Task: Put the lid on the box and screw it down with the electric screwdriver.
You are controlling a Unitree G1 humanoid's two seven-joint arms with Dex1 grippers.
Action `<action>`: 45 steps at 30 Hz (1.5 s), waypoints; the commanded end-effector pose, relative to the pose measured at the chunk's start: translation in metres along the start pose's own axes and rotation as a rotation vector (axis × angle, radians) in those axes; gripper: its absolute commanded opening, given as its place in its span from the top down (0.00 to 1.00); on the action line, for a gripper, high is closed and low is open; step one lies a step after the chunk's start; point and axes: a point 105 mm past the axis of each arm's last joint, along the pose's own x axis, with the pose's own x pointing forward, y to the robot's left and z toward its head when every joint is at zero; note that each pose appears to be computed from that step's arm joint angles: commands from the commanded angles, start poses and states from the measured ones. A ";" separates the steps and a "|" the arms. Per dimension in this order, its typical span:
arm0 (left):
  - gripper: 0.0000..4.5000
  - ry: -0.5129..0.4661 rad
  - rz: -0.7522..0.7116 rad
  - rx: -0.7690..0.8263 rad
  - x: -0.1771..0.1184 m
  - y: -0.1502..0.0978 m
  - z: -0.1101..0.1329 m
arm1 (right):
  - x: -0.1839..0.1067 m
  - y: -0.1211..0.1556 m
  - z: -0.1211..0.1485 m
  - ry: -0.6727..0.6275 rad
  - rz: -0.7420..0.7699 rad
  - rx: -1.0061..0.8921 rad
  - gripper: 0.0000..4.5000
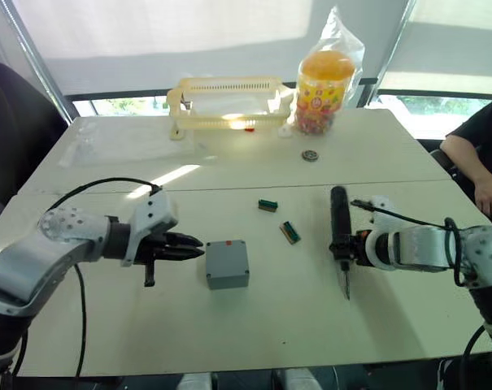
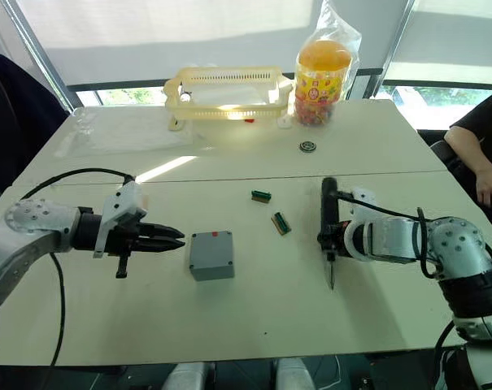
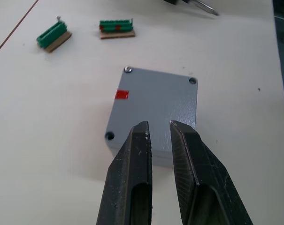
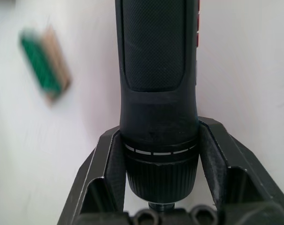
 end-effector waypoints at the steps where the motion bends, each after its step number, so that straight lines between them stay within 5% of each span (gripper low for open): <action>1: 0.85 -0.007 -0.039 0.025 0.004 0.001 0.002 | -0.033 0.007 0.058 -0.413 -0.060 -0.012 0.61; 5: 0.85 -0.028 -0.075 0.019 0.015 -0.001 0.001 | -0.057 0.034 0.085 -0.751 0.025 -0.079 0.61; 9: 0.85 -0.053 -0.077 0.006 0.031 -0.003 -0.001 | -0.095 0.106 0.077 -1.013 0.445 -0.209 0.61; 14: 0.85 -0.019 -0.050 0.019 0.039 -0.003 -0.012 | -0.094 0.145 0.045 -1.025 0.717 -0.324 0.61; 20: 0.85 0.006 0.012 0.003 0.038 0.001 -0.027 | -0.079 0.167 0.021 -0.996 0.853 -0.389 0.61; 45: 0.85 0.019 0.039 -0.026 0.041 -0.003 -0.039 | -0.051 0.184 -0.001 -0.982 0.888 -0.439 0.61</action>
